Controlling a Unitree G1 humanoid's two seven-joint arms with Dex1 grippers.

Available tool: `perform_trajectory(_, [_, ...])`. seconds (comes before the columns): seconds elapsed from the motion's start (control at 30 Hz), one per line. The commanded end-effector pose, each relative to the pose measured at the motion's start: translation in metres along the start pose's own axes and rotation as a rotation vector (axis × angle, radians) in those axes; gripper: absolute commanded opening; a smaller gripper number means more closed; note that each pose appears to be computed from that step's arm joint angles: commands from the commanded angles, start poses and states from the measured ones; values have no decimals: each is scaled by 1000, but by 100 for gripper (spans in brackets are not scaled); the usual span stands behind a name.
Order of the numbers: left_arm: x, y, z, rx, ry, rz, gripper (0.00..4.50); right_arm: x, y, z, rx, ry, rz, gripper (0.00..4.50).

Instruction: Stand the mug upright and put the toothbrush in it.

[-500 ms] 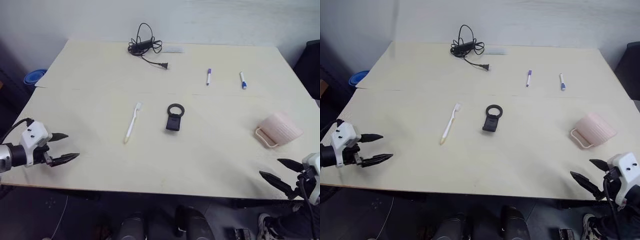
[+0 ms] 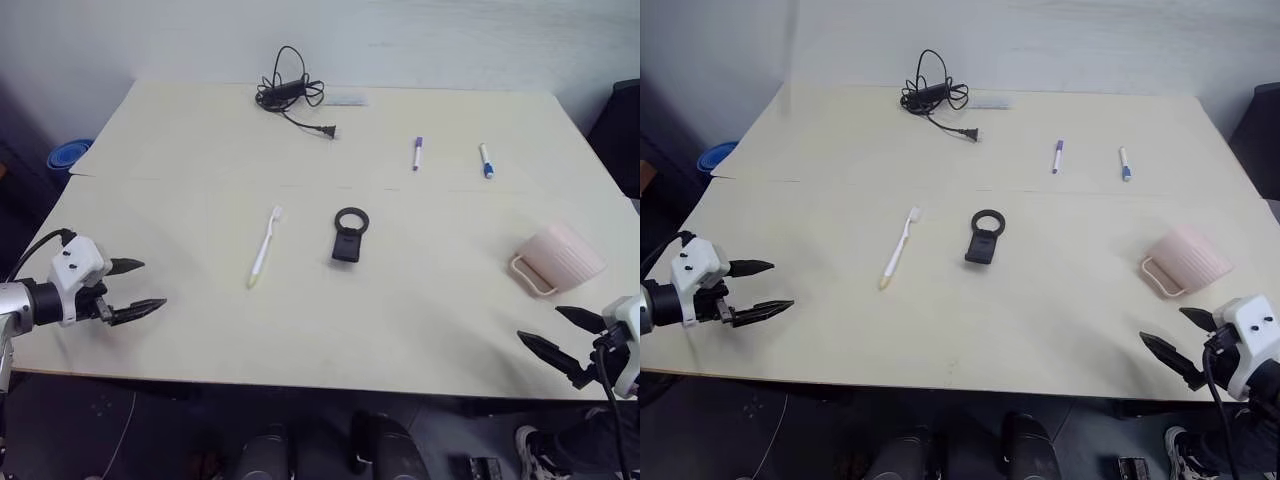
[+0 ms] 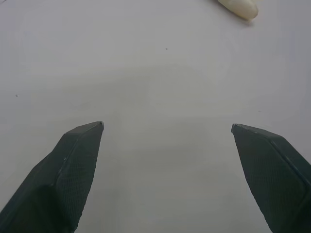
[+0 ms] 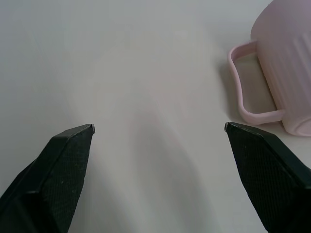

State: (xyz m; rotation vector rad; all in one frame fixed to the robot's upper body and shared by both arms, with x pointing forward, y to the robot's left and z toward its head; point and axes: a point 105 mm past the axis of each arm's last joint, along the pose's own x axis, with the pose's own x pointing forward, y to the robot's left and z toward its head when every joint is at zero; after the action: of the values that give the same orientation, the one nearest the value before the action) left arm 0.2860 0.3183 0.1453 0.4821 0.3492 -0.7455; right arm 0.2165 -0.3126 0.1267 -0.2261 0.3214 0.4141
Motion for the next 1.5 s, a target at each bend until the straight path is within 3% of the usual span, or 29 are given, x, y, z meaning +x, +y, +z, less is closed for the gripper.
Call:
perform_trajectory(0.03, [-2, 6, 9, 15, -29, 21, 447, 1, 4, 10, -16, -31, 17, 450])
perform_trajectory(0.33, [5, -2, 26, 4, -85, -43, 447, 10, 15, 20, -44, -53, 45, 450])
perform_trajectory(0.43, [7, -11, 43, 4, -114, -89, 447, 23, 39, 42, -131, -85, 127, 450])
perform_trajectory(0.6, [6, -54, 85, 31, -154, -316, 447, 66, 104, 89, -331, -192, 353, 450])
perform_trajectory(0.77, [4, -80, 96, 119, -91, -455, 447, 130, 145, 116, -478, -269, 431, 450])
perform_trajectory(0.9, [6, -81, 110, 161, -104, -476, 447, 177, 163, 125, -605, -263, 427, 450])
perform_trajectory(1.13, [13, -75, 123, 186, -145, -439, 447, 215, 188, 126, -712, -268, 451, 450])
perform_trajectory(1.27, [13, -75, 124, 185, -157, -426, 450, 228, 179, 121, -757, -253, 395, 354])
perform_trajectory(1.5, [15, -74, 127, 186, -176, -414, 450, 232, 164, 122, -752, -264, 333, 114])
